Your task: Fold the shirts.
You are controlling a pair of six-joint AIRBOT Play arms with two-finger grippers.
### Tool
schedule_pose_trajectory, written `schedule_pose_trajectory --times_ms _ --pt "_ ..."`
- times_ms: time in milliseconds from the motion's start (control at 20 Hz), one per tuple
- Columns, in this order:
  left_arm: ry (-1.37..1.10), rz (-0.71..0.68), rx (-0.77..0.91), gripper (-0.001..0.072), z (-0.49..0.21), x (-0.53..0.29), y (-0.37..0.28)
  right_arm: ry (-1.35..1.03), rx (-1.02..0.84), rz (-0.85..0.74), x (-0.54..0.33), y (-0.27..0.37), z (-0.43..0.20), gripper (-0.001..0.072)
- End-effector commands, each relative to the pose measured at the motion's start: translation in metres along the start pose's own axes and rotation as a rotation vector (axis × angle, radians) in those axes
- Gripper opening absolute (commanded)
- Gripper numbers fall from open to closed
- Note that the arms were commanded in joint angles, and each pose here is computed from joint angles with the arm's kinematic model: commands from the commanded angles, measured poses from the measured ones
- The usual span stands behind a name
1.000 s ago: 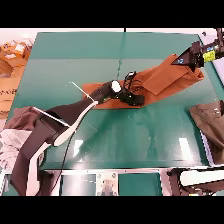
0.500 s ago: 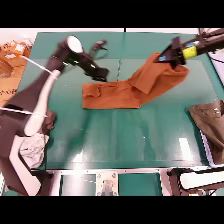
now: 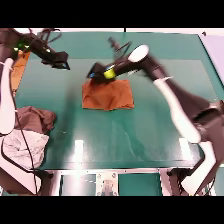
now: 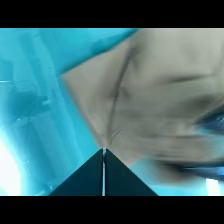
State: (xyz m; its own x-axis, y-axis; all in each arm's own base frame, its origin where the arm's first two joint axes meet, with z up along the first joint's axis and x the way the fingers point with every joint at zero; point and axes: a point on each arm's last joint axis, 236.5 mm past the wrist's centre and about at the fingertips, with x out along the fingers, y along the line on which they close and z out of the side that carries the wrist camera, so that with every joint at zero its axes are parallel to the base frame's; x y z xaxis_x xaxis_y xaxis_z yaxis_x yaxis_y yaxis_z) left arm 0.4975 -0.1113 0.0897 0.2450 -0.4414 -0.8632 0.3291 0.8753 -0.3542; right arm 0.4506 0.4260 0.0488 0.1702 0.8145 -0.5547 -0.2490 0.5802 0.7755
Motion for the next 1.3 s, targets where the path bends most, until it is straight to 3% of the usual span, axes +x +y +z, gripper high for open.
schedule_pose_trajectory --times_ms 0,50,100,200,400,600,650,700,750,800,1000,1250 --pt "-0.005 0.022 -0.025 0.0021 -0.003 -0.010 0.020 -0.158 0.107 0.043 0.081 -0.008 0.004 0.0532" --pt "0.000 0.018 -0.014 0.0021 -0.004 -0.010 0.019 -0.168 0.139 0.054 0.077 -0.012 0.011 0.0529" --pt "0.007 0.017 -0.004 0.0021 -0.005 -0.009 0.018 -0.173 0.152 0.054 0.067 -0.018 0.020 0.0463" --pt "0.006 0.014 0.000 0.0021 -0.005 -0.009 0.017 -0.156 0.177 0.049 0.035 -0.037 0.038 0.0029" --pt "-0.001 0.016 0.001 0.0021 -0.003 -0.009 0.017 -0.102 0.186 0.023 -0.051 -0.089 0.064 0.0014" --pt "-0.002 0.017 0.001 0.0021 -0.003 -0.009 0.017 -0.143 0.188 -0.219 -0.152 -0.165 0.064 0.0015" --pt "-0.004 0.017 0.001 0.0021 -0.003 -0.009 0.017 -0.153 0.207 -0.274 -0.173 -0.185 0.056 0.0043" --pt "-0.005 0.018 0.001 0.0021 -0.002 -0.009 0.017 -0.148 0.246 -0.310 -0.192 -0.205 0.044 0.0210" --pt "-0.008 0.018 0.001 0.0021 -0.002 -0.009 0.017 -0.133 0.293 -0.329 -0.203 -0.223 0.030 0.0447" --pt "-0.014 0.020 0.001 0.0022 0.000 -0.009 0.018 -0.115 0.333 -0.336 -0.210 -0.239 0.019 0.0555" --pt "-0.015 0.021 -0.002 0.0021 0.000 -0.009 0.018 -0.032 0.403 -0.352 -0.197 -0.281 -0.022 0.0555" --pt "-0.015 0.020 -0.007 0.0021 0.000 -0.009 0.018 0.060 0.376 -0.160 -0.117 -0.246 -0.038 0.0555"
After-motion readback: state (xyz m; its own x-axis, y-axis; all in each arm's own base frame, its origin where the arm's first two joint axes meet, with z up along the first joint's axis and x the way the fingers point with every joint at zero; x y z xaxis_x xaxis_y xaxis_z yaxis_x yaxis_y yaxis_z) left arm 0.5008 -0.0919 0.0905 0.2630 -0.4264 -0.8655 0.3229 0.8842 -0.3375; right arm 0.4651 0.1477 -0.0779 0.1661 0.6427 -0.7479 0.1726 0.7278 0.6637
